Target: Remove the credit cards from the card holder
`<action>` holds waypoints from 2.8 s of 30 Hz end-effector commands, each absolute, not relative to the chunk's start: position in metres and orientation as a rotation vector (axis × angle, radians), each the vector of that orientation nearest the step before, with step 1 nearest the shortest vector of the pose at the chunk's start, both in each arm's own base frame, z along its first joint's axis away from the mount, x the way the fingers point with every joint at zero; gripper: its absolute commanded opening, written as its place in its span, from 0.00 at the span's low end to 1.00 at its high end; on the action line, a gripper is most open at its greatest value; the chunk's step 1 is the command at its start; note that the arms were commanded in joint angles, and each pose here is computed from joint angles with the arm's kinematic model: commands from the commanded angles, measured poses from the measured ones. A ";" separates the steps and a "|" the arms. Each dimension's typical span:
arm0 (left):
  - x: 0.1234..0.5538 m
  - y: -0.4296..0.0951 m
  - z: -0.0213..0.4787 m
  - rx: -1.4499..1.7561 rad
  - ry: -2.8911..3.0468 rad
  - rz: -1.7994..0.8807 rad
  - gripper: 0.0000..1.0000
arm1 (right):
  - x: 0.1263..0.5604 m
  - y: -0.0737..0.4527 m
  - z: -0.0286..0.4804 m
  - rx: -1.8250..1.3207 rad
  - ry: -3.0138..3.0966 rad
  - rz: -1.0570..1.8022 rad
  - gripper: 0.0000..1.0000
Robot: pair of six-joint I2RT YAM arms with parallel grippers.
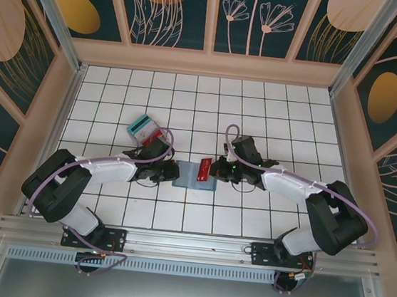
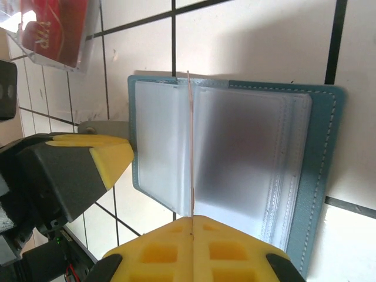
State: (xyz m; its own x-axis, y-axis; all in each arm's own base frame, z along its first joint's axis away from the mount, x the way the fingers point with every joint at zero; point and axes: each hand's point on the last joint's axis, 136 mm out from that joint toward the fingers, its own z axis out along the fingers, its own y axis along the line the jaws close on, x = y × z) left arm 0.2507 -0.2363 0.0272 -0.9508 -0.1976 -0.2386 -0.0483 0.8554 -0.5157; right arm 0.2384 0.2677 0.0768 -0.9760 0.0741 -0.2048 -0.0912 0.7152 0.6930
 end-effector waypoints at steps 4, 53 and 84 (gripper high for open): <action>0.277 -0.263 0.099 -0.207 2.547 -0.992 0.41 | 0.236 0.260 0.108 -0.102 2.600 1.148 0.00; 0.285 -0.270 0.215 0.015 2.214 -1.219 0.00 | 0.242 0.268 0.199 -0.268 2.181 1.524 0.81; 0.371 -0.149 0.129 0.642 2.347 0.346 0.00 | 0.250 0.259 0.202 -0.297 2.162 1.424 0.99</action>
State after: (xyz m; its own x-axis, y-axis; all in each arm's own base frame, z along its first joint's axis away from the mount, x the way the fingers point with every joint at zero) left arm 0.3617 -0.1533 0.1299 -0.6767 0.4829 -0.5558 0.3401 0.8745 0.3457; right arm 0.2457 0.2602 0.1856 -0.8653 0.0970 -0.4917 -0.4084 0.4322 0.8040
